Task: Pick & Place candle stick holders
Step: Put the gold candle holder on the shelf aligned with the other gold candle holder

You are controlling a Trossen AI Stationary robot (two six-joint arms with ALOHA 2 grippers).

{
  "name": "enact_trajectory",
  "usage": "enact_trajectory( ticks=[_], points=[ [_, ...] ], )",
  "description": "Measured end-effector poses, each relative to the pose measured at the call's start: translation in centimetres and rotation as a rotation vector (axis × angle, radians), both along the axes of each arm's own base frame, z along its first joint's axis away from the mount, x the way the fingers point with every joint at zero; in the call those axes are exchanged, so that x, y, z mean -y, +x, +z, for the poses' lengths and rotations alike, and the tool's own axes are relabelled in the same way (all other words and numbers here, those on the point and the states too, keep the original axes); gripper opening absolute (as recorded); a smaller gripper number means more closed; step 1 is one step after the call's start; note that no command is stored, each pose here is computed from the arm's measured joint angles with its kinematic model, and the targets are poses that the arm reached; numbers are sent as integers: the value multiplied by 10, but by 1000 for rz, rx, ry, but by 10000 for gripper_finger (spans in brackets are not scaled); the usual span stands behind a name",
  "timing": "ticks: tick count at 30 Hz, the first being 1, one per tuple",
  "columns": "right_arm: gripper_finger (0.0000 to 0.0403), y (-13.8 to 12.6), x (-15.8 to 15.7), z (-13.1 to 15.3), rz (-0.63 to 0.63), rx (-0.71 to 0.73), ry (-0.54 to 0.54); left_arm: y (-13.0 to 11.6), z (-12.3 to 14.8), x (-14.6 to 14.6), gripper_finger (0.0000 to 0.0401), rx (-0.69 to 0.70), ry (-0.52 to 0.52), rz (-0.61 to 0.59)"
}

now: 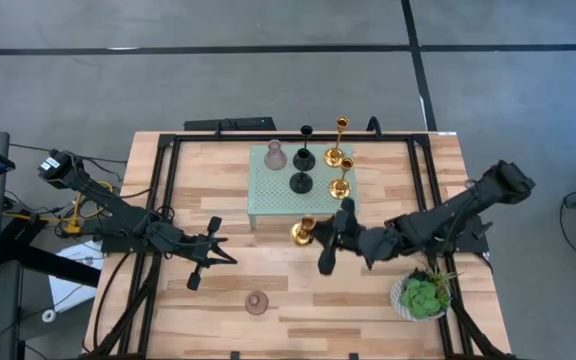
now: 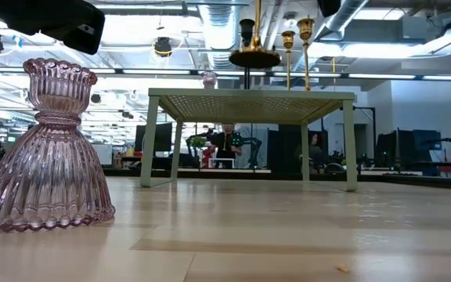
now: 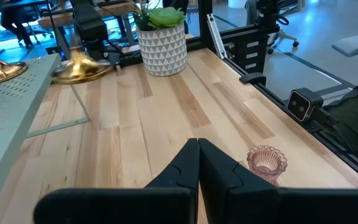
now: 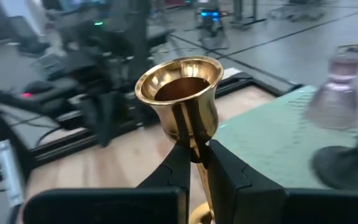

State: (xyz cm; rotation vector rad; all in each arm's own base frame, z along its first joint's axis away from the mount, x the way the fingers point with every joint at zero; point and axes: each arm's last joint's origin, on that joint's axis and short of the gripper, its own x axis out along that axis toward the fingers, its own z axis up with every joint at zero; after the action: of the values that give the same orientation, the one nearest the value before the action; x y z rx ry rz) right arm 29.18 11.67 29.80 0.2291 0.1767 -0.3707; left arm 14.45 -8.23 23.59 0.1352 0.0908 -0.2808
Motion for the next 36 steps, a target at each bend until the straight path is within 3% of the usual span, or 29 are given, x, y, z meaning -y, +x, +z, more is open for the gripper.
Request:
enact_trajectory(
  ticks=[15, 36],
  points=[
    [18, 4, 64, 6, -193, -47, 11, 0, 0, 0, 4, 1, -1, 0],
    [18, 0, 88, 5, -307, -165, 54, 0, 0, 0, 4, 2, -2, 0]
  ],
)
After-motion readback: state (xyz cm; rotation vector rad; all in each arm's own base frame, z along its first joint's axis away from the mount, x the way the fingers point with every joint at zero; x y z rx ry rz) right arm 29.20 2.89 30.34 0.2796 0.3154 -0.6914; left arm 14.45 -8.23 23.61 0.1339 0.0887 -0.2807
